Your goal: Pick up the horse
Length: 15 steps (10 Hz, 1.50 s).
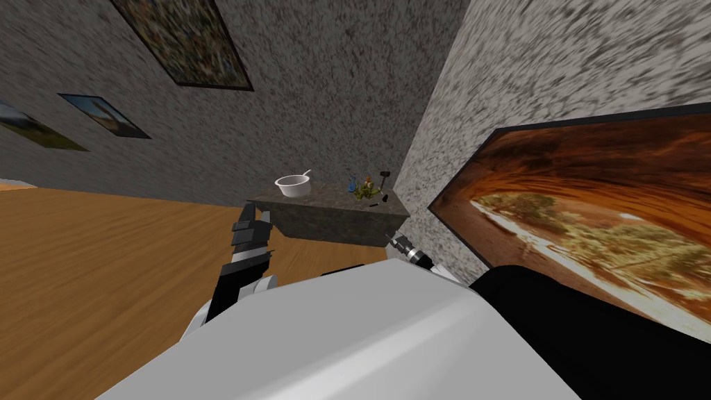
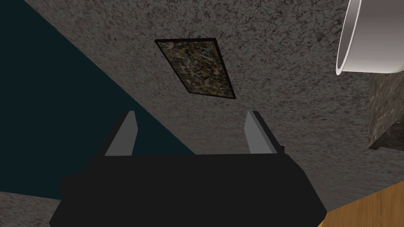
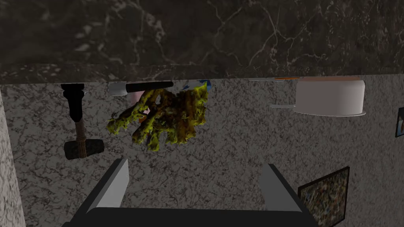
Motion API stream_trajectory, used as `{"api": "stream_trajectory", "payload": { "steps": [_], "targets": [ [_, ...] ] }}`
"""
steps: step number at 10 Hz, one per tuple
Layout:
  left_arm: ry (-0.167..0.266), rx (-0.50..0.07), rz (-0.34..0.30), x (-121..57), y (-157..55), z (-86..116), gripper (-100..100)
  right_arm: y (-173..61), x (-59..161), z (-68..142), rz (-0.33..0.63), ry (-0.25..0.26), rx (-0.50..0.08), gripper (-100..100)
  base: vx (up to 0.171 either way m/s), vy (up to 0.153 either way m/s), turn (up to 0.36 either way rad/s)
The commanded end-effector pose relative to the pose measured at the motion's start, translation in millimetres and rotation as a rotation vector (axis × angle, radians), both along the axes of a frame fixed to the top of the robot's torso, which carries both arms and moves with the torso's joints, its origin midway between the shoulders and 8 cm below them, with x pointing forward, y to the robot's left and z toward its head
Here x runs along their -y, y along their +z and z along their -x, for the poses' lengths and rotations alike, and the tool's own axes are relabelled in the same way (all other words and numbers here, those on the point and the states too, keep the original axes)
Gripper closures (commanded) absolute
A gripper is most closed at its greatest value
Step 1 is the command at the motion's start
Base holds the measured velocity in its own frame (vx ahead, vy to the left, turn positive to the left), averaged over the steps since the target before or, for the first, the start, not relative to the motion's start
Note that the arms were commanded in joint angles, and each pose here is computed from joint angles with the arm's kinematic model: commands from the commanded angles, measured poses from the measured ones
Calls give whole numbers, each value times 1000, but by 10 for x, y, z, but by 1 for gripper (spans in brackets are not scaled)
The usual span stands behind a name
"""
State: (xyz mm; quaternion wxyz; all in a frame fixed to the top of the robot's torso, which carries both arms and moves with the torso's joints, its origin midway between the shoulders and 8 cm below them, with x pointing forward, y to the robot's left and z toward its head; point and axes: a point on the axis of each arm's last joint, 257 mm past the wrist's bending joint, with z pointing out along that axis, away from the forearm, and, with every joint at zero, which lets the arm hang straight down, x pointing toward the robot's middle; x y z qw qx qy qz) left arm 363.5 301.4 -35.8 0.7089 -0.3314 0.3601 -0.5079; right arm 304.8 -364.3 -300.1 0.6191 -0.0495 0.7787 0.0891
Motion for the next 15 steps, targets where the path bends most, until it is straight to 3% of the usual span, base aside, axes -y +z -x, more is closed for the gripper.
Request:
{"api": "stream_trajectory", "payload": {
  "steps": [1, 3, 6, 7, 8, 9, 10, 11, 12, 13, 14, 15],
  "targets": [
    [0, 0, 0, 0, 0, 0, 0, -44, 69, 48, 56, 10, -28, -100, -11, 60, 56],
    [0, 0, 0, 0, 0, 0, 0, -370, 472, 244, 226, 21, -128, -100, 4, 89, 152],
    [0, 0, 0, 0, 0, 0, 0, -466, 748, 331, 338, 50, -182, -100, 17, 62, 75],
    [0, 0, 0, -1, 0, 0, 0, -574, 975, 430, 415, 54, -229, -100, 24, 44, 145],
    [0, 0, 0, -1, 0, 0, 0, -554, 1002, 421, 429, 64, -231, -100, 26, 38, 68],
    [0, 0, 0, -1, -1, 0, 0, -631, 1239, 513, 506, 71, -276, -100, 52, 46, 124],
    [0, 0, 0, -1, -1, 0, 0, -613, 1264, 505, 517, 78, -278, -100, 47, 37, 65],
    [0, 0, 0, -1, -1, 1, 0, -658, 1503, 583, 592, 86, -319, -100, 47, 50, 141],
    [0, 0, 0, -1, -1, 0, 0, -645, 1532, 581, 602, 91, -322, -100, 41, 31, 61],
    [0, 0, 0, -1, -1, 1, 0, -665, 1785, 655, 677, 98, -364, -100, 62, 29, 143],
    [0, 0, 0, -1, -1, 0, 0, -650, 1799, 647, 684, 103, -365, -100, 58, 19, 60],
    [0, 0, 0, -1, -1, 1, 0, -645, 2051, 712, 755, 109, -404, -100, 69, 18, 114]
  ]
}}
